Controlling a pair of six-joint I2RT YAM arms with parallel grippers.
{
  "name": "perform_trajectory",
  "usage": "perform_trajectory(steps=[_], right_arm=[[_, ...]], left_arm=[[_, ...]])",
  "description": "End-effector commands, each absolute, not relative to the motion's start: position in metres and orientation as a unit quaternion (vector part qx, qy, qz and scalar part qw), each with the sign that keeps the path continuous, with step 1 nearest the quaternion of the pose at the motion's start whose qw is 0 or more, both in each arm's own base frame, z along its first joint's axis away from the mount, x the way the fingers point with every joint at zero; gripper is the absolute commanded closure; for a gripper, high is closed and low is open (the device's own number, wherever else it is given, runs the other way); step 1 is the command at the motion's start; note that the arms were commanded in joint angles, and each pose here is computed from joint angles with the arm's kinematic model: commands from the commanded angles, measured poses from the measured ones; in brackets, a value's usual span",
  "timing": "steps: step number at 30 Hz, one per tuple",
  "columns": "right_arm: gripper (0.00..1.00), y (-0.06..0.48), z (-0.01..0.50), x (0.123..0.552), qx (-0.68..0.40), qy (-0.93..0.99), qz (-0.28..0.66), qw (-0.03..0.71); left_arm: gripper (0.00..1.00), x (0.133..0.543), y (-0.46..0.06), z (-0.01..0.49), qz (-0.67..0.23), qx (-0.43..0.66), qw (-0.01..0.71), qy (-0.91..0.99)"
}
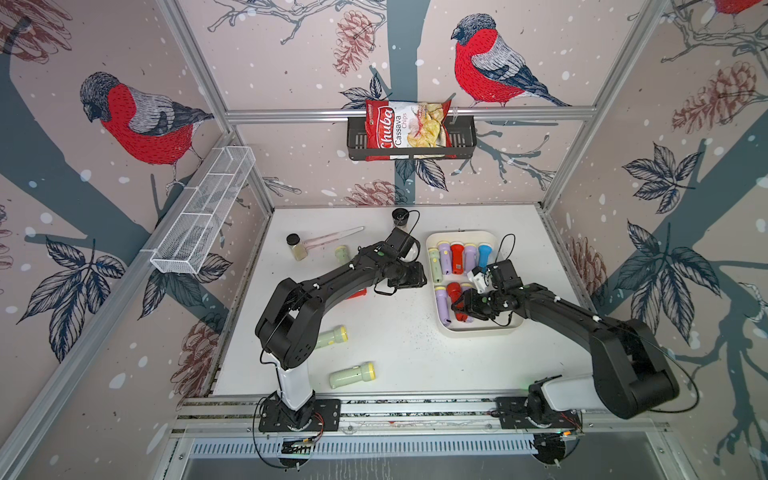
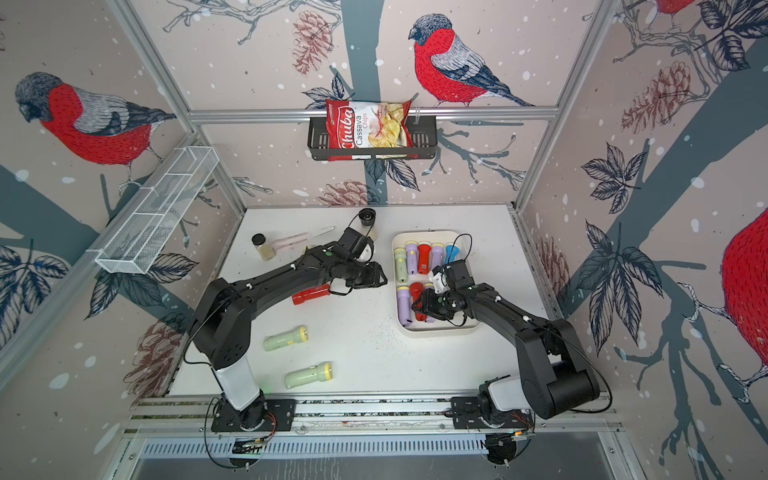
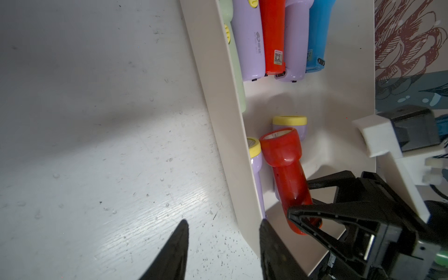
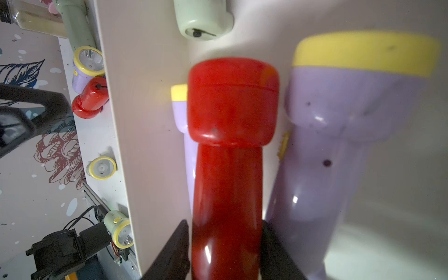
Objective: Put the flashlights into the storage boxes
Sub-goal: Place the flashlight at the storage box.
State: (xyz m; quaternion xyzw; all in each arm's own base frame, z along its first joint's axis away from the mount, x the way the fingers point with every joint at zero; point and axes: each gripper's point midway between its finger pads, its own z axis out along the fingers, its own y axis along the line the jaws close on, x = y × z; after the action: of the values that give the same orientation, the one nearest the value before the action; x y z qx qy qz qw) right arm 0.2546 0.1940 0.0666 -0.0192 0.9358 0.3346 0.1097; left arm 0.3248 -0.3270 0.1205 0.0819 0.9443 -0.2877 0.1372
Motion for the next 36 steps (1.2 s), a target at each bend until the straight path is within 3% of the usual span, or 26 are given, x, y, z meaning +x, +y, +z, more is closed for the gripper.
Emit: perform_trajectory(steps=[1, 6, 17, 21, 26, 36], right_arm=[[0.44, 0.196, 0.070, 0.257, -0.030, 0.935, 0.333, 0.114], [0.33, 0.191, 0.085, 0.264, -0.034, 0.936, 0.324, 0.134], [0.28, 0.142, 0.090, 0.287, 0.011, 0.947, 0.278, 0.163], [0.28, 0.147, 0.090, 0.293, 0.002, 0.945, 0.285, 0.160], [0.27, 0.152, 0.112, 0.307, -0.012, 0.937, 0.288, 0.199], [0.26, 0.164, 0.126, 0.295, -0.039, 0.922, 0.302, 0.240]], left_arm=[[0.52, 0.323, -0.327, 0.120, -0.285, 0.089, 0.136, 0.945], [0.52, 0.323, -0.325, 0.125, -0.287, 0.091, 0.141, 0.943], [0.51, 0.318, -0.297, 0.151, -0.250, 0.136, 0.185, 0.941], [0.46, 0.310, -0.281, 0.165, -0.214, 0.206, 0.209, 0.932], [0.45, 0.299, -0.261, 0.178, -0.172, 0.296, 0.225, 0.912], [0.41, 0.274, -0.205, 0.169, -0.070, 0.422, 0.199, 0.882]])
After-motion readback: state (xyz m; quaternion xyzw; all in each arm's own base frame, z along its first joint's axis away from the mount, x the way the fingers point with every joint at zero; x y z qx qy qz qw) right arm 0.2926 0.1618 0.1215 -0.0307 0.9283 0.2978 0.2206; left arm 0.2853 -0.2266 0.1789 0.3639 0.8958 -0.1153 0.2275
